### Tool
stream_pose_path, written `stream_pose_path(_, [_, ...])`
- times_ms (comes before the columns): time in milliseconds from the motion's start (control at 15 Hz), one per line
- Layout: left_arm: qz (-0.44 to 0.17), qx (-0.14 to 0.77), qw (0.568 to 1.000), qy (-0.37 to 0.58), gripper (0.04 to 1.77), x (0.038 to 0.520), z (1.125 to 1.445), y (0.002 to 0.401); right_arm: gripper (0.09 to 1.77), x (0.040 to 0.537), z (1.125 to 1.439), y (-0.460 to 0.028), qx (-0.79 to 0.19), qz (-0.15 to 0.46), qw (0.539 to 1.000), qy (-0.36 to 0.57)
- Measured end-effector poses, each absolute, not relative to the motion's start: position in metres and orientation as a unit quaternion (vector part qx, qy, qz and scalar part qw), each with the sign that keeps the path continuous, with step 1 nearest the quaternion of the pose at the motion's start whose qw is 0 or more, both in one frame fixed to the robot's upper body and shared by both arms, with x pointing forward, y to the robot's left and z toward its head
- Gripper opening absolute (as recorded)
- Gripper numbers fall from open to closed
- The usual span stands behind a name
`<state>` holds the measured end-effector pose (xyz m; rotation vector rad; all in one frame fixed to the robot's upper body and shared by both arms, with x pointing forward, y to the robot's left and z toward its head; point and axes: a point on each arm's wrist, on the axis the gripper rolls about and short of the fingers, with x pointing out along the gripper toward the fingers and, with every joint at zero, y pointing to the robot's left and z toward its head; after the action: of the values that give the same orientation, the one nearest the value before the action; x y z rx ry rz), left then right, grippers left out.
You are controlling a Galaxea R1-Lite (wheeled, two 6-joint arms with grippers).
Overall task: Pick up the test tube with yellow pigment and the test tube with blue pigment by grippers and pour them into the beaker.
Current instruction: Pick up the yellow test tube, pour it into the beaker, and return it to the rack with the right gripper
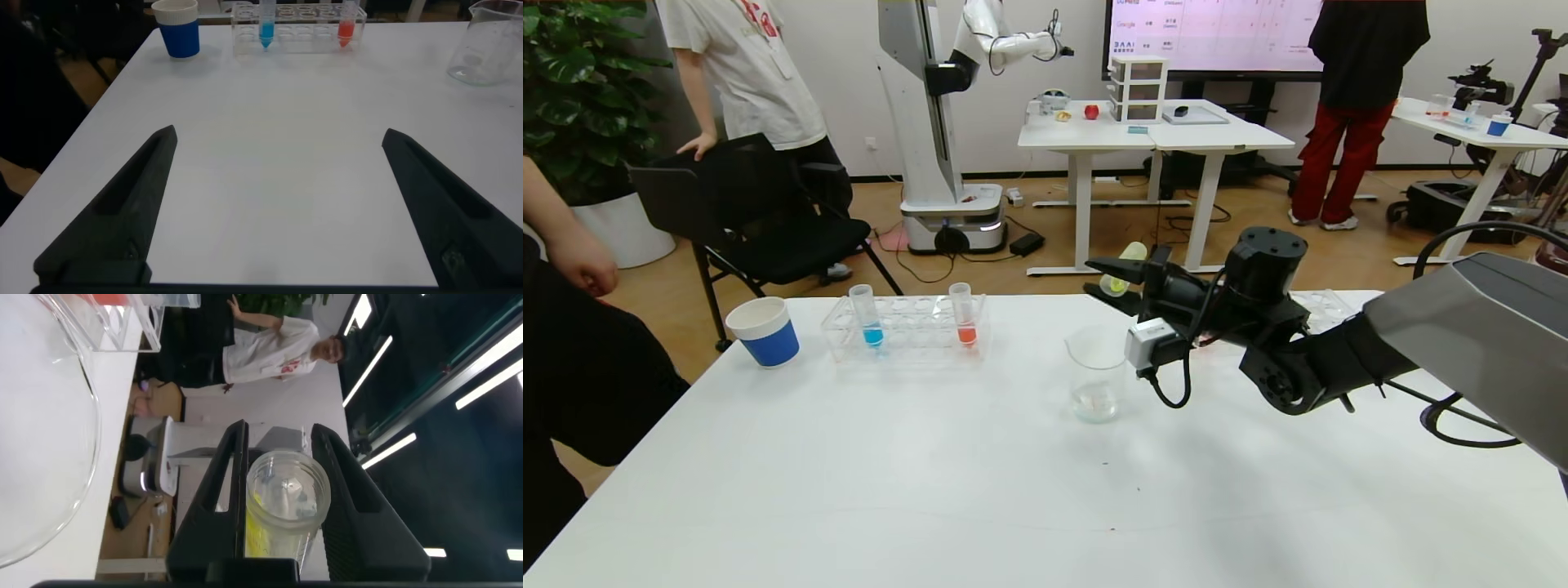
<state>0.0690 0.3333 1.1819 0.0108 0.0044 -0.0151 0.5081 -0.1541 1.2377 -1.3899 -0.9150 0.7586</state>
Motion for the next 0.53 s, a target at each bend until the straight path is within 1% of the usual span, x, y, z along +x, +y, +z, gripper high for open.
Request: stream_pose_path(533, [-0.008,0.005,1.0,0.002,1.75,0.069,1.182,0.333,0.52,0.512,1.226,-0.153,-0.637,0.312,0.575,-0.408])
